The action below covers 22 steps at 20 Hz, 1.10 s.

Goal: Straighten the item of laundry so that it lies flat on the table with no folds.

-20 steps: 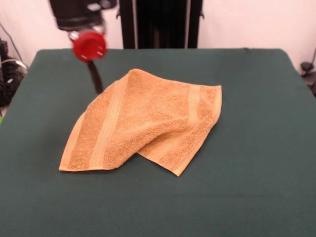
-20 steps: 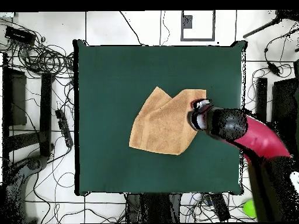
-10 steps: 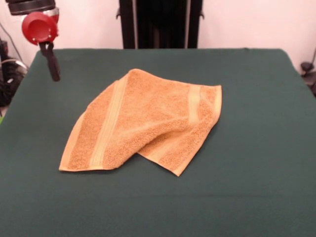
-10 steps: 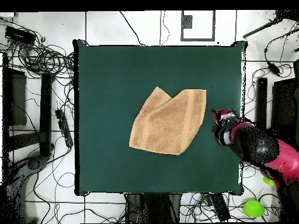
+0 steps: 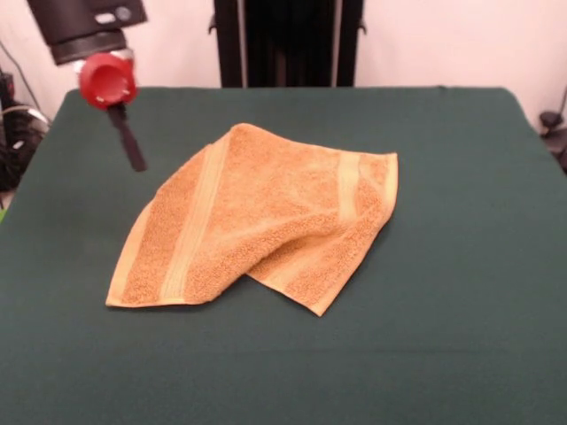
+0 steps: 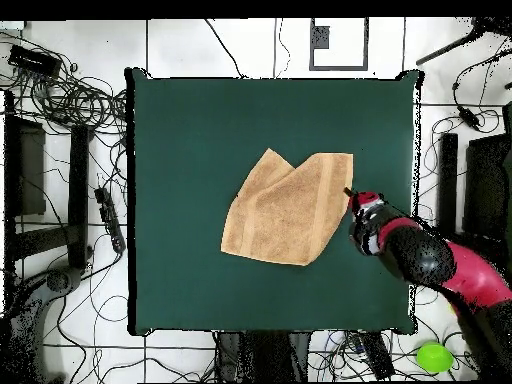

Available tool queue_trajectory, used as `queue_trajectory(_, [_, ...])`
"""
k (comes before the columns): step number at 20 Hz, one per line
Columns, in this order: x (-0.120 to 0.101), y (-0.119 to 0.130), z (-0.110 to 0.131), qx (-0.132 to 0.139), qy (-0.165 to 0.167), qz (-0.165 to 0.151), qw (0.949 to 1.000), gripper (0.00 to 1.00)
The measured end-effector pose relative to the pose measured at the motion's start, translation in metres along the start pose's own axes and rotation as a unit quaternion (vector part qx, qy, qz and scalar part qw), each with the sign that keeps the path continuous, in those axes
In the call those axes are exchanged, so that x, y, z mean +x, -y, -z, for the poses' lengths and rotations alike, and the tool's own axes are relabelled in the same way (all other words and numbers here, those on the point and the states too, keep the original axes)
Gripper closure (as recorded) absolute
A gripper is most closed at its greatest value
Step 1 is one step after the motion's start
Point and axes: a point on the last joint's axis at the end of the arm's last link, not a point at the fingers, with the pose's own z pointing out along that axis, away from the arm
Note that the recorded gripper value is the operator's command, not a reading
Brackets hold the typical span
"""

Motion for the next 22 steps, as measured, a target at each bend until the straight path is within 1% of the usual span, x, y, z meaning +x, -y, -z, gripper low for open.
queue_trajectory(1, [0.004, 0.000, -0.004, -0.004, -0.004, 0.002, 1.0000, 0.00])
queue_trajectory(3, [0.024, -0.004, -0.020, -0.023, -0.023, 0.013, 0.9994, 0.00])
queue_trajectory(6, [0.044, -0.009, -0.033, -0.037, -0.036, 0.024, 0.9984, 0.00])
queue_trajectory(7, [0.055, -0.012, -0.040, -0.043, -0.042, 0.032, 0.9977, 0.00])
queue_trajectory(10, [0.072, -0.019, -0.048, -0.050, -0.047, 0.046, 0.9965, 0.00])
queue_trajectory(12, [0.091, -0.027, -0.056, -0.059, -0.051, 0.065, 0.9948, 0.00])
queue_trajectory(14, [0.100, -0.031, -0.059, -0.062, -0.053, 0.074, 0.9939, 0.00])
queue_trajectory(16, [0.113, -0.038, -0.064, -0.065, -0.056, 0.088, 0.9924, 0.00])
queue_trajectory(19, [0.123, -0.042, -0.066, -0.067, -0.058, 0.099, 0.9911, 0.00])
queue_trajectory(20, [0.130, -0.044, -0.068, -0.069, -0.060, 0.110, 0.9898, 0.00])
queue_trajectory(22, [0.133, -0.044, -0.069, -0.069, -0.060, 0.114, 0.9892, 0.00])
